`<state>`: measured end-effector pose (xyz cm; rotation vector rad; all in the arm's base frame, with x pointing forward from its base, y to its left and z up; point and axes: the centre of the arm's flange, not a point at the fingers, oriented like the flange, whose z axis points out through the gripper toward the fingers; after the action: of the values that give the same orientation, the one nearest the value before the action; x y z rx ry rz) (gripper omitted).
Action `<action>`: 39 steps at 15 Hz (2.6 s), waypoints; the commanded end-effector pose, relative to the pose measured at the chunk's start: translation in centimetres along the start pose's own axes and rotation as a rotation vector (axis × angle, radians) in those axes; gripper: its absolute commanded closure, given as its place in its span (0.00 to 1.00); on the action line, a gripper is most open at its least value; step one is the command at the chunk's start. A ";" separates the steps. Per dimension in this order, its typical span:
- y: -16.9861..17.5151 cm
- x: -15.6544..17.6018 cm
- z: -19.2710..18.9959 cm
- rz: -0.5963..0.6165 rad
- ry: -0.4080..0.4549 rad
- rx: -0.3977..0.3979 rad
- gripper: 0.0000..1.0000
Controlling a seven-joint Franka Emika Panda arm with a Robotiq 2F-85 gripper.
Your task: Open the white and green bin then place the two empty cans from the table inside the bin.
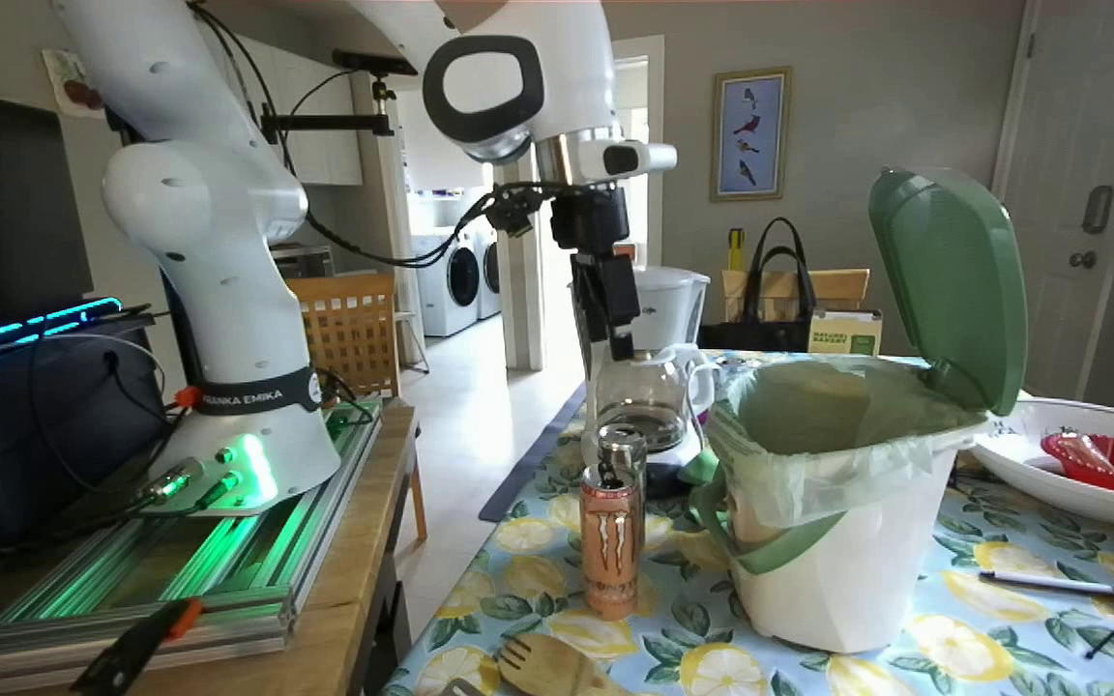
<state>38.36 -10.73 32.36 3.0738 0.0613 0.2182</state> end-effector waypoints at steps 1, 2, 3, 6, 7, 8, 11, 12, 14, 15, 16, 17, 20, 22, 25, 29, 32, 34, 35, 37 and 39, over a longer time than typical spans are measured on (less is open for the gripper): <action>0.9 0.0 3.6 -0.065 0.035 0.036 0.00; 1.1 0.1 4.2 -0.082 0.044 0.041 0.00; 1.2 0.2 4.8 -0.095 0.047 0.053 0.00; 1.2 0.3 6.5 -0.129 0.038 0.108 0.00; 1.0 0.2 7.1 -0.138 0.031 0.117 0.00; 0.8 0.2 7.5 -0.154 0.025 0.130 0.00; 0.4 0.3 8.7 -0.198 0.012 0.148 0.00; 0.3 0.3 9.1 -0.213 0.008 0.143 0.00; 0.3 0.5 9.9 -0.239 -0.001 0.136 0.00; 0.3 0.6 10.3 -0.250 -0.003 0.134 0.00; 0.2 0.7 10.7 -0.262 -0.003 0.128 0.00; 0.2 0.8 11.1 -0.271 -0.004 0.127 0.00; 0.0 1.5 11.9 -0.297 -0.005 0.123 0.00; -0.2 1.8 12.4 -0.310 -0.006 0.121 0.00; -0.5 2.2 13.0 -0.330 -0.009 0.118 0.00; -1.1 2.6 13.5 -0.338 -0.020 0.114 0.41; -1.0 2.8 13.2 -0.327 -0.034 0.105 0.19; -0.8 3.0 13.1 -0.321 -0.029 0.098 0.10; -0.8 3.0 13.1 -0.317 -0.027 0.097 0.15; -0.8 3.0 13.0 -0.312 -0.024 0.095 0.41; -0.9 3.2 12.8 -0.308 -0.025 0.097 0.48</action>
<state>42.61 -10.44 20.30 3.1133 0.5802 0.1601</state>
